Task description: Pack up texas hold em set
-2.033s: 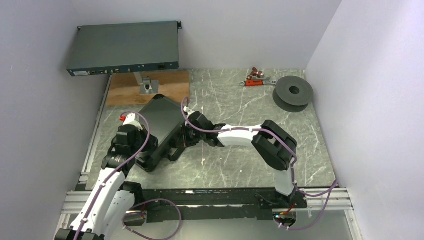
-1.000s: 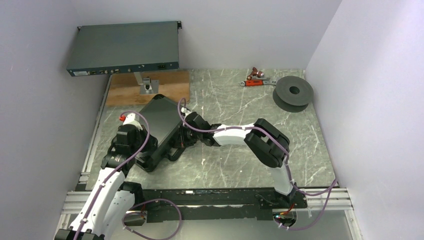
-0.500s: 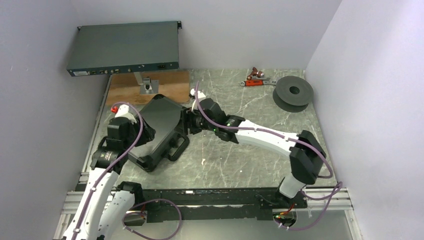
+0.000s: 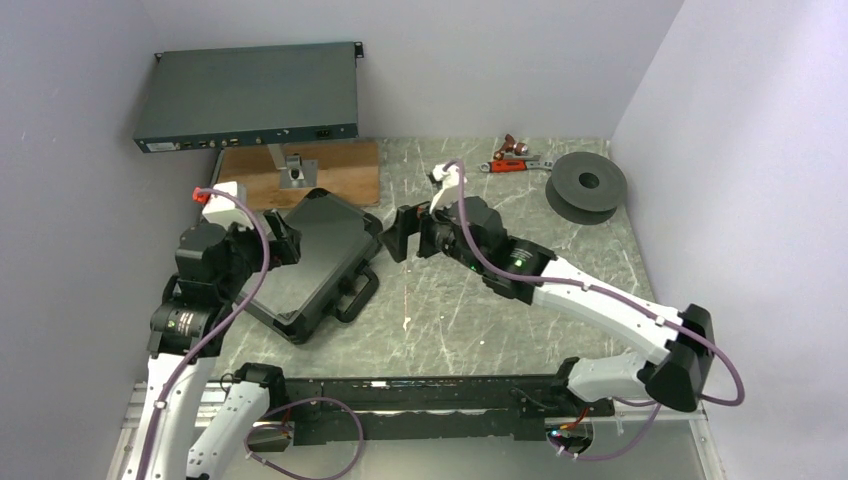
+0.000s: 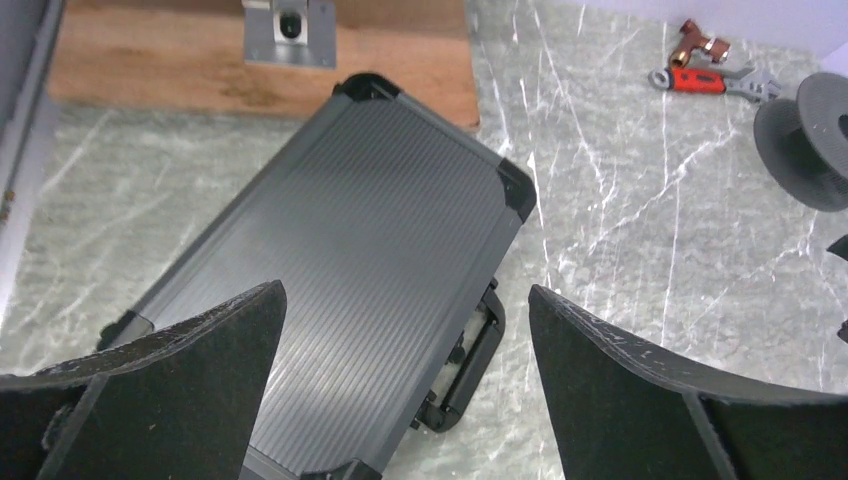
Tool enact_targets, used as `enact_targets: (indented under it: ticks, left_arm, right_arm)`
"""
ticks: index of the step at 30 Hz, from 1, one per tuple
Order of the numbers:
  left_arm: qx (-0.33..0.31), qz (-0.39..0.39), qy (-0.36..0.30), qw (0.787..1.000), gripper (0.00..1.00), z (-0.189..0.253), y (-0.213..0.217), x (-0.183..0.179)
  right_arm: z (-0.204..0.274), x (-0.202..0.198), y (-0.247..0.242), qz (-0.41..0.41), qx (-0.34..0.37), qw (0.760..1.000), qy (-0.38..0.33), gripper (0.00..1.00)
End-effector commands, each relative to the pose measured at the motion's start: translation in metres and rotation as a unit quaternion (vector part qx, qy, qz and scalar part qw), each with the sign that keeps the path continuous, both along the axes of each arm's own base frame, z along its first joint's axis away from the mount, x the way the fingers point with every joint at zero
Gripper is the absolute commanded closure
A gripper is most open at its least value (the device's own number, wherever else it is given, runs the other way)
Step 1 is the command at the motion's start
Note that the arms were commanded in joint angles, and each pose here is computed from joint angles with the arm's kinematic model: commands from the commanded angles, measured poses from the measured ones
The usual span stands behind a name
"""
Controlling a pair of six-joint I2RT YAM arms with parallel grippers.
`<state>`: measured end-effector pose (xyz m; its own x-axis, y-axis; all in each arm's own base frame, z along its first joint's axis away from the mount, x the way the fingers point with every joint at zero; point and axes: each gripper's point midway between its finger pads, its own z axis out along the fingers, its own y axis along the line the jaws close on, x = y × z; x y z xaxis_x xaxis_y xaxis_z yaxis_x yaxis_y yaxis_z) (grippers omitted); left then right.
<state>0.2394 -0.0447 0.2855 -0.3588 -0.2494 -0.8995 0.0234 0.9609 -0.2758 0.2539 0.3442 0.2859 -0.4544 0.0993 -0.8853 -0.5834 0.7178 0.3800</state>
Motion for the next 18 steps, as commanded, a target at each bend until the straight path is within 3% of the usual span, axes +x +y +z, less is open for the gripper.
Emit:
enact_targets:
  ticks: [1,7,10,18]
  left_arm:
    - [0.034,-0.006,-0.075,0.997,0.01,0.047,0.006,-0.003]
    - [0.023,-0.031,-0.135,0.99,0.0,0.061,-0.004,0.0]
    - [0.025,-0.058,-0.134,0.989,0.0,0.047,-0.013,0.004]
    - [0.047,-0.035,-0.117,0.991,0.0,0.02,-0.002,0.007]
  right_arm:
    - [0.028,0.01,-0.031,-0.059,0.012,0.996,-0.058,0.0]
    - [0.042,0.014,-0.064,-0.127,0.042,0.988,-0.079,0.0]
    - [0.034,0.013,-0.077,-0.145,0.033,0.985,-0.082,0.0]
    - [0.003,0.011,-0.098,-0.178,0.001,0.982,-0.07,0.0]
